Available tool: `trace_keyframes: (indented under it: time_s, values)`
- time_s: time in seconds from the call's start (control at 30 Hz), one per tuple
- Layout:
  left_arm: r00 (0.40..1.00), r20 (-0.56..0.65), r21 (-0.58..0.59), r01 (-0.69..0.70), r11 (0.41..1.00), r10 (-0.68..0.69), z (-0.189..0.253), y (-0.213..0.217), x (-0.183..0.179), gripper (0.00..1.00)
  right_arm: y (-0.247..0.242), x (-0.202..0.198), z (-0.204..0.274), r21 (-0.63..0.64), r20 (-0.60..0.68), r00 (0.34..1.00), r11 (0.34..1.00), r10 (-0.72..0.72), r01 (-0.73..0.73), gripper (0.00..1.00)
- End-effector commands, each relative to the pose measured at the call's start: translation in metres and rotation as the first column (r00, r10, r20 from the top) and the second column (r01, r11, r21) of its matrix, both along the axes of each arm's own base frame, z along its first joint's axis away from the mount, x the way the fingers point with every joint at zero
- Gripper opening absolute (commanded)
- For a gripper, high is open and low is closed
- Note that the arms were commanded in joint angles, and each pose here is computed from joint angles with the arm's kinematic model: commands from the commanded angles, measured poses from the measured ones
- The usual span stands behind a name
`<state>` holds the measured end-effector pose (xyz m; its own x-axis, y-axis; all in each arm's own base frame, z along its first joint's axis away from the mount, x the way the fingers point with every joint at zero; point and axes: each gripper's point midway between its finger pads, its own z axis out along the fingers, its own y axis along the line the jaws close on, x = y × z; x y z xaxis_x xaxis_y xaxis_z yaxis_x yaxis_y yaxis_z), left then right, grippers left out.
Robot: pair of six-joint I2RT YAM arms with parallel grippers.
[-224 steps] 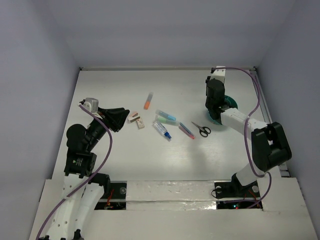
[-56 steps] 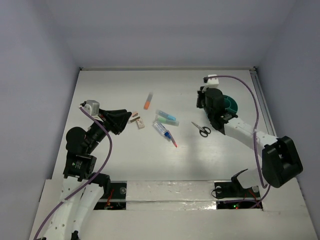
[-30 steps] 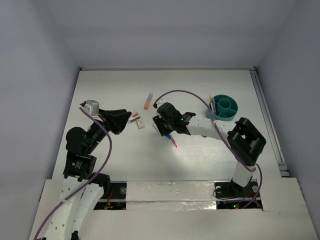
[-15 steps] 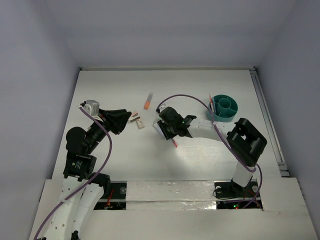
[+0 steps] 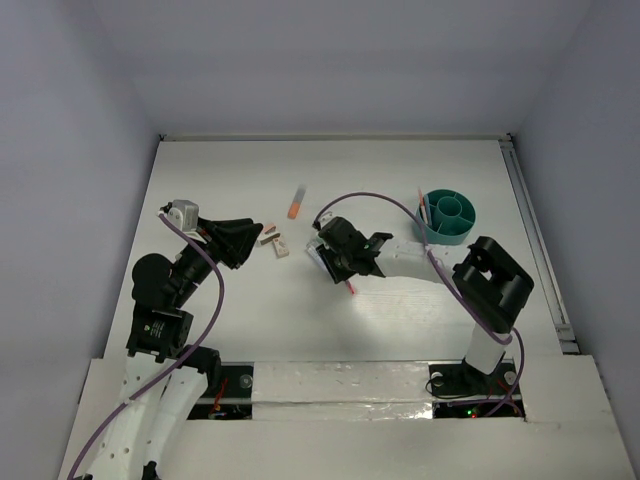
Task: Sort the stationery into containers
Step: Pick up the stationery from the center of the board.
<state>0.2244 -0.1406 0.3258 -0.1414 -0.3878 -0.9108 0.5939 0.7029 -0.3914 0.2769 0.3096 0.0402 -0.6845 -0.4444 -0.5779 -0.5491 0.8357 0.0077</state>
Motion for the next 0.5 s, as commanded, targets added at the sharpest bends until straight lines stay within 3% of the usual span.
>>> trace_keyframes:
  time_s: [0.0, 0.47]
  values:
    - [0.998, 0.056, -0.005, 0.005, 1.0, -0.005, 0.0162, 0.0002, -0.0014, 0.29, 0.0048, -0.0068, 0.0112, 0.018, 0.003, 1.0, 1.0, 0.017, -0.017, 0.4]
    - [0.998, 0.059, -0.008, 0.006, 1.0, -0.005, 0.0173, 0.0004, -0.0025, 0.3, 0.0071, -0.0085, 0.0087, -0.02, 0.008, 1.0, 1.0, 0.023, -0.023, 0.3]
